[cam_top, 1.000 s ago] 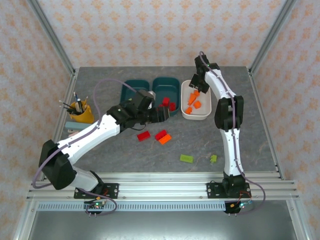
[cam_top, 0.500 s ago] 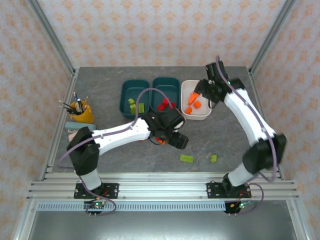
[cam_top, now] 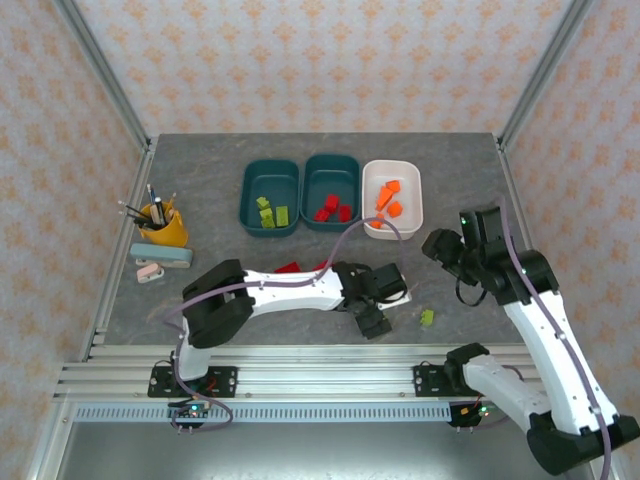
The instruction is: Sort the legos into containers by color
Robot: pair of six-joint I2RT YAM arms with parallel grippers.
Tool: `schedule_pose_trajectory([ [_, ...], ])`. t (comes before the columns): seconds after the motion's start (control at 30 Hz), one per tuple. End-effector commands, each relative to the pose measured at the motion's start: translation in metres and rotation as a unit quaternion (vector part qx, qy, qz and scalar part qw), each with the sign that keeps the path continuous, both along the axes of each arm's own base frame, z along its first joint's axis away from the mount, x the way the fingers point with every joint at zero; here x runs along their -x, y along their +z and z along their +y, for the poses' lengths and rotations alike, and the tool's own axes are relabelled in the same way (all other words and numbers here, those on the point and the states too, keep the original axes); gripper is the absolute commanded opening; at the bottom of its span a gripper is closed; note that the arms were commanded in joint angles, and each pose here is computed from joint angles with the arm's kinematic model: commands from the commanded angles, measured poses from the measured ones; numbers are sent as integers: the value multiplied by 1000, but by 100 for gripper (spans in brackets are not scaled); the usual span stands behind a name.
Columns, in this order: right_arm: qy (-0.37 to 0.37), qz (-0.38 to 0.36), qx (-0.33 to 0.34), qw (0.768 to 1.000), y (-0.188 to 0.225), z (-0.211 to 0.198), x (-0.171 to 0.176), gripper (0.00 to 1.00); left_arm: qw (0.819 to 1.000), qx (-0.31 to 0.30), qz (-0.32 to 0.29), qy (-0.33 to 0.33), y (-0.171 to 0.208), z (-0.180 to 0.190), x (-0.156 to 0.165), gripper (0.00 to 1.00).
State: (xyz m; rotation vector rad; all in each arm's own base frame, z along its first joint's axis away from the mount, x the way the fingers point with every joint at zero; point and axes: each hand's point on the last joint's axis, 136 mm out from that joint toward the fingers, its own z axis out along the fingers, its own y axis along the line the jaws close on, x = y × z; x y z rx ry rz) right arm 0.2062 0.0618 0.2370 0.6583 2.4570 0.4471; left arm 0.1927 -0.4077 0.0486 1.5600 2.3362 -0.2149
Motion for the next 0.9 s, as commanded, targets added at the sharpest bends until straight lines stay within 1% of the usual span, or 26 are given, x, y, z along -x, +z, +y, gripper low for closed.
schedule_pose_trajectory([
  [0.0,-10,48,-10,999,-16,-5,32,65,997,-20,-32,-60,-14,-7,-8,84],
  [0.13,-12,48,-12,999,-14,-9,45,66,996,-39,-17,-74,-32,-5,-5,82],
  [0.23,-13,48,-14,999,-13,-9,47,66,996,-49,-13,-74,-40,-3,-6,78],
  [0.37,-16,44,-19,999,-11,-8,45,66,995,-66,1,-70,-49,1,-7,63],
  [0.43,-17,42,-18,999,-11,-8,44,66,995,-71,9,-70,-53,3,-5,54],
  [0.53,-19,41,-20,999,-11,-8,43,66,995,-74,12,-68,-57,6,-4,38],
  [0.6,-22,41,-22,999,-11,-8,42,65,995,-74,14,-65,-59,8,-5,30],
  [0.73,-22,39,-25,999,-11,-7,41,65,996,-69,17,-51,-57,10,-11,26],
  [0.87,-6,32,-38,999,-9,0,38,65,999,-41,18,-8,-45,13,-25,23],
])
